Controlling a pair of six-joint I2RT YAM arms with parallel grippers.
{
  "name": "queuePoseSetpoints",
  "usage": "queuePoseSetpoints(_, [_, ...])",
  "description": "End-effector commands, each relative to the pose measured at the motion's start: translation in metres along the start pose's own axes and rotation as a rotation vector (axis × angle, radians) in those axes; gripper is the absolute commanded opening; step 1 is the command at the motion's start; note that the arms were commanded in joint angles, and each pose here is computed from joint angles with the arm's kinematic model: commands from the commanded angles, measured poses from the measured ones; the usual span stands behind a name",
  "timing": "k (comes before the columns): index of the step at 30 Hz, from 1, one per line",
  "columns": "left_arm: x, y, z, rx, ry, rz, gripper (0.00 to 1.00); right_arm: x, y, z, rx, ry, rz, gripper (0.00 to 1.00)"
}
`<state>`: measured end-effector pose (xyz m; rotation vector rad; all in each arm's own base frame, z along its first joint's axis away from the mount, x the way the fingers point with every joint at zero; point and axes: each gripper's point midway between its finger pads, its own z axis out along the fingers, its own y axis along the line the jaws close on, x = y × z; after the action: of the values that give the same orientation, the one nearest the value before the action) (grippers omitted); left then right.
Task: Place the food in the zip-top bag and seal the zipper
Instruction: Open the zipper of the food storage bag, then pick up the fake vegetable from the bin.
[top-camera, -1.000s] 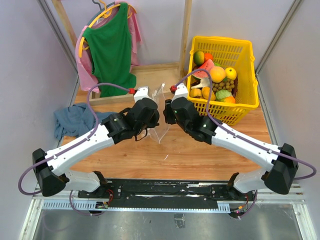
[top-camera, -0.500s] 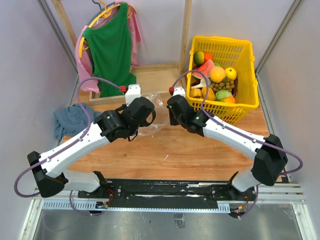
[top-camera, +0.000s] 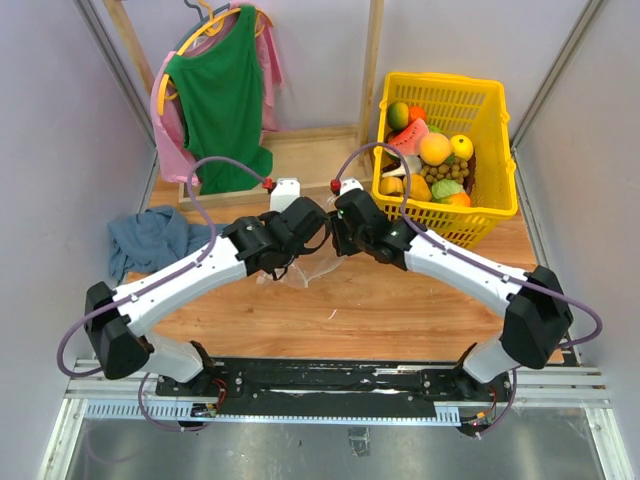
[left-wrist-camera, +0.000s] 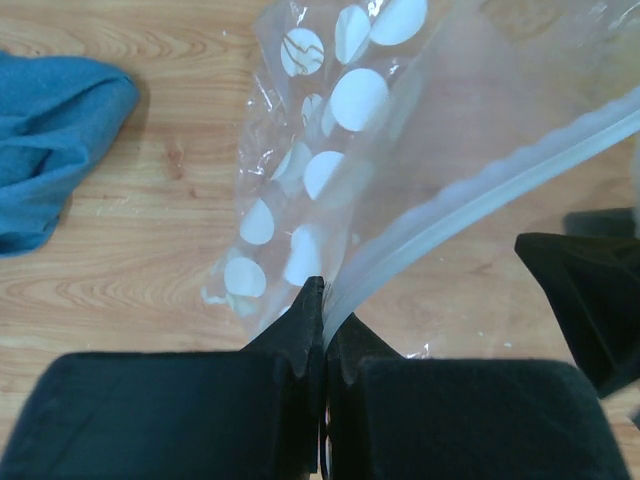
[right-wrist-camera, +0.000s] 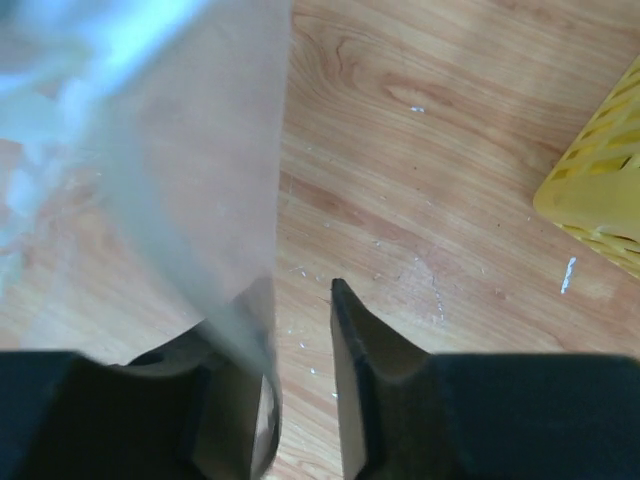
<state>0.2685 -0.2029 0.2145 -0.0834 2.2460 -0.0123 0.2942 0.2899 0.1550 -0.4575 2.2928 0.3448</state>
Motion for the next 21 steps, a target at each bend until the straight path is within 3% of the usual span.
queuePoseSetpoints(1, [0.003,-0.007,0.012,-0.034,0.015,-0.033,0.0,-0.035,0.001,-0.033,-0.068,-0.091,-0.036,0.38])
queuePoseSetpoints(10, [-0.011,-0.01,0.015,-0.055,-0.011,-0.027,0.0,-0.077,-0.039,-0.082,-0.051,-0.216,-0.014,0.65])
queuePoseSetpoints(21, [-0.022,-0.013,0.025,-0.037,-0.015,-0.021,0.0,-0.123,-0.148,-0.102,0.164,-0.249,0.133,0.82])
